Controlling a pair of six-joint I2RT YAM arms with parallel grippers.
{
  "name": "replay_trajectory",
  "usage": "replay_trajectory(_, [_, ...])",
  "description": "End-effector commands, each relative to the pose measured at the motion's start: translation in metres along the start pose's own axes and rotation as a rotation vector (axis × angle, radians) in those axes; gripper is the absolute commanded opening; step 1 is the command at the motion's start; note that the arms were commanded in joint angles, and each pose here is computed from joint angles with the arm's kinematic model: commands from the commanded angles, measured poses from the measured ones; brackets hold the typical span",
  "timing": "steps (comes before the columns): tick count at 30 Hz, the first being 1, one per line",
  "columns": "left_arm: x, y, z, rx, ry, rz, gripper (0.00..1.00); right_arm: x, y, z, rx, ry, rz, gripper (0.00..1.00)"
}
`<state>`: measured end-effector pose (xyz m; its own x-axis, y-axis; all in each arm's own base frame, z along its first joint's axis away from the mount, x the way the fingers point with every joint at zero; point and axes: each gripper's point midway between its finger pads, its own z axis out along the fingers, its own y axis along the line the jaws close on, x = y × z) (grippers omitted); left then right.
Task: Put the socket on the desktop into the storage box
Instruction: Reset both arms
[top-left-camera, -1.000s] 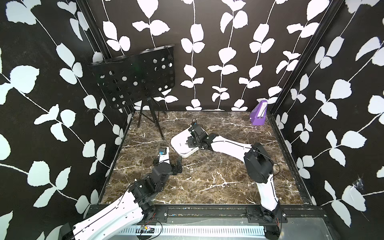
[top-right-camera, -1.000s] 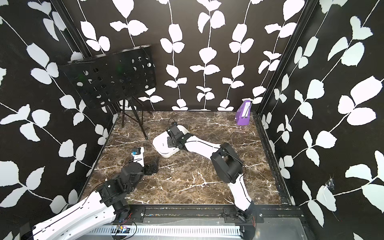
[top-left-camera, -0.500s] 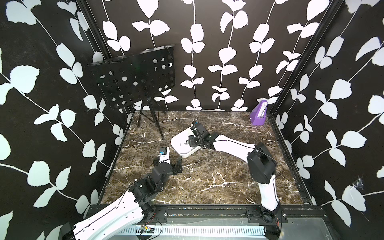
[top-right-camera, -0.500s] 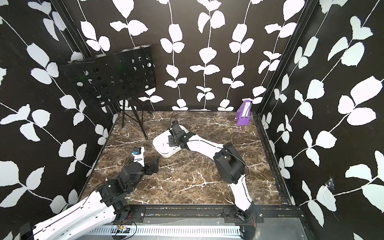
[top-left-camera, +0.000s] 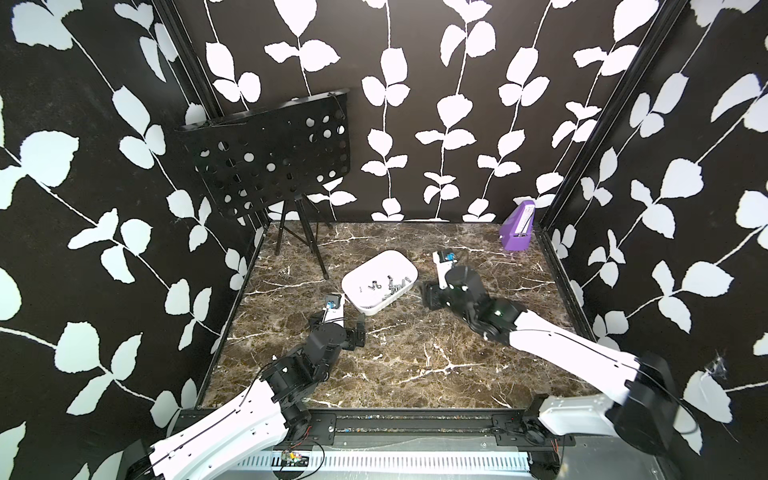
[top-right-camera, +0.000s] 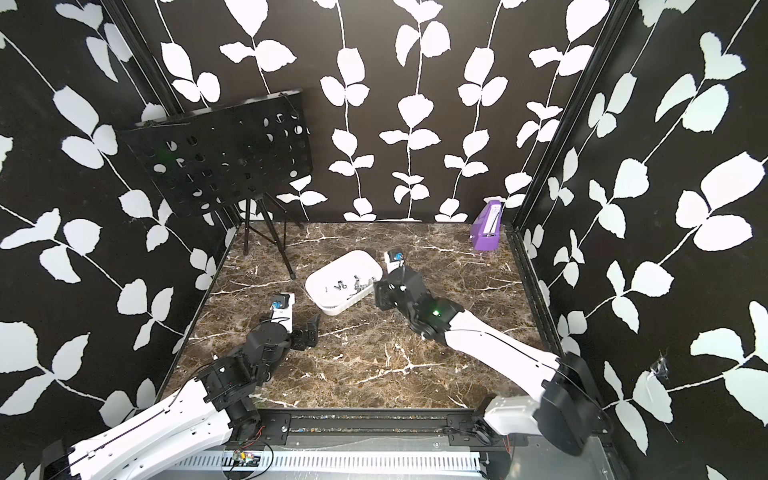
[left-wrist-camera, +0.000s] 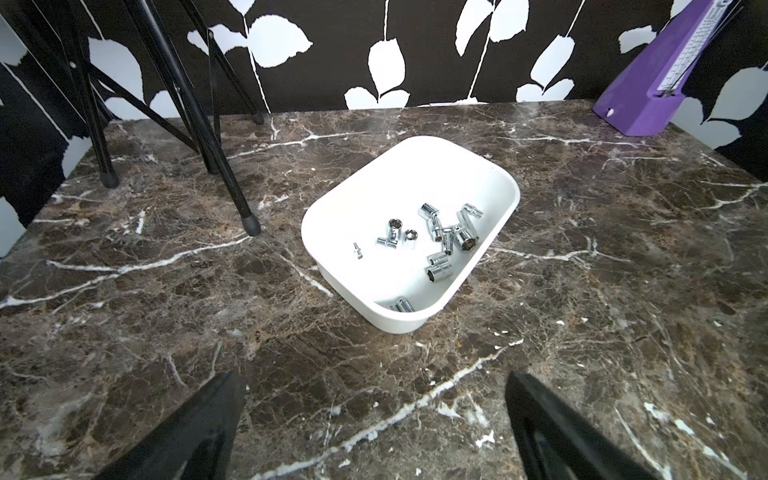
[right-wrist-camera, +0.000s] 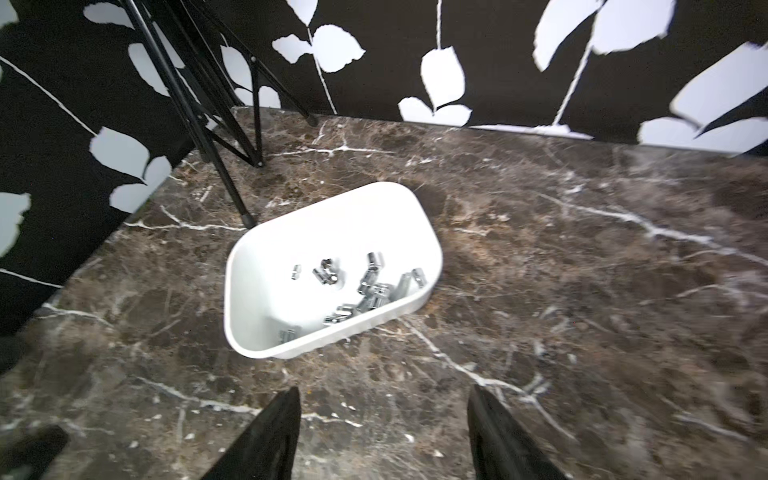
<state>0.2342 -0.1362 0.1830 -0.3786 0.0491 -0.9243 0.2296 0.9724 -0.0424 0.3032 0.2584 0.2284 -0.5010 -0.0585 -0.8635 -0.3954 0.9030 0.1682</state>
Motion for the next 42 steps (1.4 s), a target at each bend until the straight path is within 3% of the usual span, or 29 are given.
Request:
replay_trajectory(1, [-0.023, 0.005, -0.004, -0.033, -0.072, 0.037, 0.99, 0.000, -0.038, -0.013, 0.173, -0.091, -0.032, 0.99])
replay_trajectory(8, [-0.055, 0.008, -0.001, -0.104, -0.220, 0.098, 0.99, 0.009, -0.086, -0.039, 0.390, -0.199, -0.202, 0.99])
replay_trajectory(12, [-0.079, 0.027, 0.002, -0.303, -0.321, 0.176, 0.99, 0.013, -0.114, -0.054, 0.545, -0.271, -0.259, 0.99])
replay_trajectory(15, [-0.084, 0.042, 0.010, -0.405, -0.284, 0.242, 0.99, 0.020, -0.123, -0.059, 0.577, -0.296, -0.307, 0.99])
replay_trajectory(21, [-0.062, 0.083, 0.022, -0.493, -0.267, 0.310, 0.99, 0.031, -0.163, -0.076, 0.678, -0.316, -0.238, 1.00])
replay_trajectory(24, [-0.055, 0.082, 0.023, -0.440, -0.284, 0.355, 0.99, 0.046, -0.183, -0.081, 0.689, -0.330, -0.171, 1.00])
replay_trajectory(28, [-0.050, 0.092, 0.027, -0.480, -0.244, 0.376, 0.99, 0.060, -0.202, -0.089, 0.717, -0.352, -0.107, 1.00])
replay_trajectory(33, [-0.023, 0.118, 0.048, -0.536, -0.154, 0.341, 0.99, 0.059, -0.201, -0.097, 0.683, -0.376, -0.190, 1.00])
replay_trajectory(37, [0.000, 0.144, 0.061, -0.577, -0.093, 0.265, 0.99, 0.071, -0.213, -0.096, 0.720, -0.313, -0.261, 1.00])
replay_trajectory(42, [0.013, 0.156, 0.071, -0.590, -0.054, 0.255, 0.99, 0.084, -0.226, -0.085, 0.726, -0.244, -0.275, 1.00])
